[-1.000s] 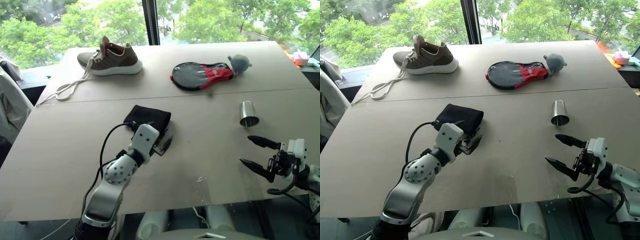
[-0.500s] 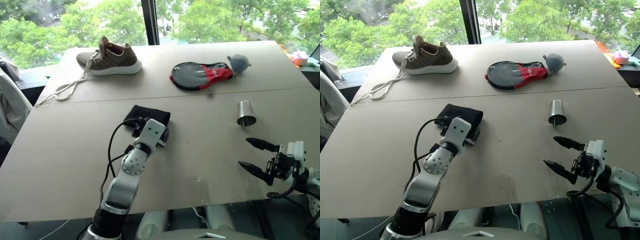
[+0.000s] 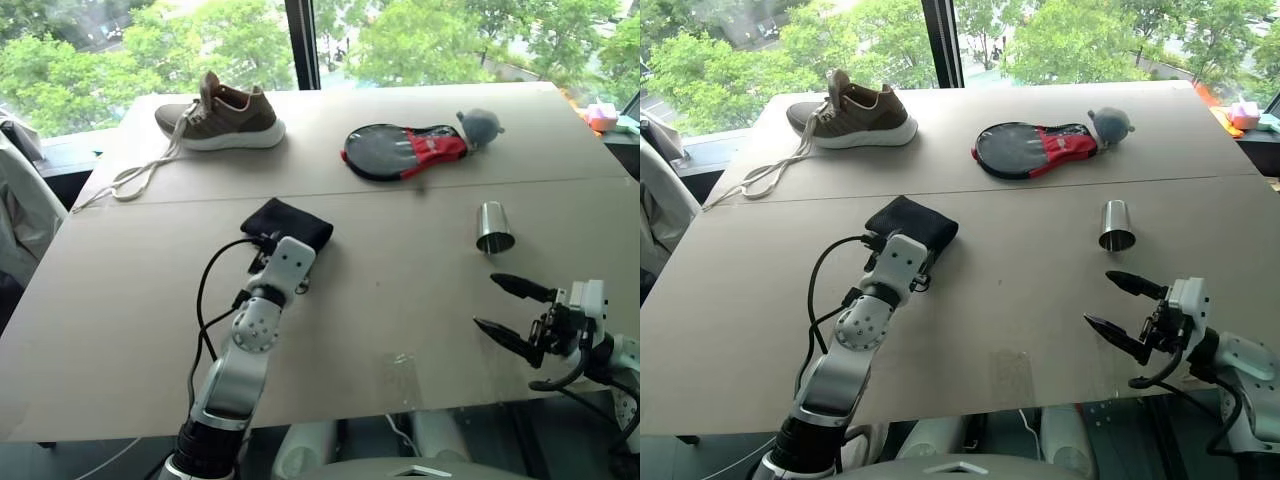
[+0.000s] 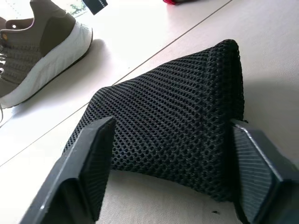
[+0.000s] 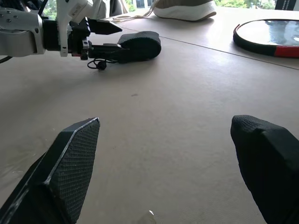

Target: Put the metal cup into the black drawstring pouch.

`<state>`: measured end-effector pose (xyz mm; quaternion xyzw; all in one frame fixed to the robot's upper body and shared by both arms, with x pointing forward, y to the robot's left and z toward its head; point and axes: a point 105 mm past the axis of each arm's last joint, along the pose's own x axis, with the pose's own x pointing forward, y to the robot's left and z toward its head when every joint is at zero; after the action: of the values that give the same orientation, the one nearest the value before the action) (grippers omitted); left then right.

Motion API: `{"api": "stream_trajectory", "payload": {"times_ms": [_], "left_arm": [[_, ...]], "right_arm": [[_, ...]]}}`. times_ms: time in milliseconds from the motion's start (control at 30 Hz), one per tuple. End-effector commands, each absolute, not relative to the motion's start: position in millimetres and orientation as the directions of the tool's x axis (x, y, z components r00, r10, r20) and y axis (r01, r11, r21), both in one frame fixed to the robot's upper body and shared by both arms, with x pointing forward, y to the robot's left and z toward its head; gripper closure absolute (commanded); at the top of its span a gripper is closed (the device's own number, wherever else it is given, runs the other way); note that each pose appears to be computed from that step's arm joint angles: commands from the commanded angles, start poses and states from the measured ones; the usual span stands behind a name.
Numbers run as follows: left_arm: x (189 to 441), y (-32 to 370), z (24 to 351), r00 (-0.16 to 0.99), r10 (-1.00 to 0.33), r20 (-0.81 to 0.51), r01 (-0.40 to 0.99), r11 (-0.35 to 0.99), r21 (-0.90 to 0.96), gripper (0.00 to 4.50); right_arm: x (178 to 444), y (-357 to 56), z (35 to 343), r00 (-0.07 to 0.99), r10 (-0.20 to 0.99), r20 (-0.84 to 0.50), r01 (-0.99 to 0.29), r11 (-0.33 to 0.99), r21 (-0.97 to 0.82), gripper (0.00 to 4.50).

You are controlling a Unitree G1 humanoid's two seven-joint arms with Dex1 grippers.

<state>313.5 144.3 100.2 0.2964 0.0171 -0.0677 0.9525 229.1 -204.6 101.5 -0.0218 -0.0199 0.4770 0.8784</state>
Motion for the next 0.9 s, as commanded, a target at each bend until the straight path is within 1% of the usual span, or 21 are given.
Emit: {"api": "stream_trajectory", "payload": {"times_ms": [33, 67, 133, 233, 333, 400, 500, 567, 633, 700, 767, 833, 900], "left_arm": [[313.0, 148.6, 102.5, 0.992, -0.11, -0.063, 0.126, 0.791, 0.599, 3.09], [313.3, 150.9, 101.2, 0.993, -0.099, -0.067, 0.119, 0.783, 0.61, 3.61], [313.9, 152.9, 101.1, 0.994, -0.092, -0.065, 0.113, 0.774, 0.623, 4.45], [314.8, 154.6, 102.4, 0.995, -0.087, -0.057, 0.104, 0.774, 0.624, 4.45], [318.7, 154.6, 107.6, 0.995, -0.087, -0.046, 0.098, 0.805, 0.585, 4.45], [321.5, 154.2, 111.8, 0.995, -0.084, -0.045, 0.095, 0.837, 0.539, 4.45], [325.9, 147.7, 124.9, 0.992, -0.124, -0.018, 0.12, 0.893, 0.435, 4.45], [325.6, 143.1, 130.6, 0.987, -0.162, -0.008, 0.154, 0.923, 0.354, 4.45], [322.9, 138.6, 134.9, 0.976, -0.218, 0.005, 0.206, 0.928, 0.311, 4.45], [320.8, 136.4, 135.8, 0.966, -0.26, 0.006, 0.248, 0.927, 0.281, 4.45], [319.1, 135.6, 137.1, 0.957, -0.29, 0.008, 0.278, 0.926, 0.254, 4.45], [317.8, 133.9, 139.7, 0.947, -0.322, 0.015, 0.31, 0.923, 0.228, 4.45], [316.5, 130.2, 141.2, 0.932, -0.361, 0.017, 0.351, 0.915, 0.2, 4.45]], "right_arm": [[231.2, -203.3, 106.9, 0.546, 0.837, 0.03, -0.834, 0.546, -0.076, 0.0], [231.6, -203.3, 106.6, 0.547, 0.837, 0.029, -0.833, 0.548, -0.076, 0.0], [231.9, -203.5, 105.2, 0.549, 0.836, 0.02, -0.833, 0.549, -0.074, 0.0], [232.7, -203.7, 104.6, 0.554, 0.832, 0.013, -0.83, 0.553, -0.074, 0.0], [243.6, -203.2, 105.2, 0.609, 0.793, -0.032, -0.788, 0.6, -0.135, 0.0], [257.6, -204.9, 107.3, 0.698, 0.715, -0.038, -0.705, 0.676, -0.215, 0.0], [268.7, -206.6, 115.2, 0.798, 0.603, 0.024, -0.561, 0.756, -0.338, 0.0], [274.1, -217.8, 113.7, 0.853, 0.521, 0.046, -0.451, 0.777, -0.439, 0.0], [281.6, -235.7, 109.9, 0.91, 0.409, 0.067, -0.329, 0.811, -0.484, 0.0], [287.1, -246.8, 106.8, 0.938, 0.338, 0.081, -0.256, 0.828, -0.499, 0.0], [293.0, -249.5, 105.1, 0.948, 0.305, 0.088, -0.225, 0.842, -0.491, 0.0], [300.4, -251.6, 103.9, 0.959, 0.266, 0.092, -0.195, 0.862, -0.468, 0.0], [310.7, -253.8, 102.6, 0.97, 0.223, 0.099, -0.165, 0.899, -0.405, 0.0]]}}
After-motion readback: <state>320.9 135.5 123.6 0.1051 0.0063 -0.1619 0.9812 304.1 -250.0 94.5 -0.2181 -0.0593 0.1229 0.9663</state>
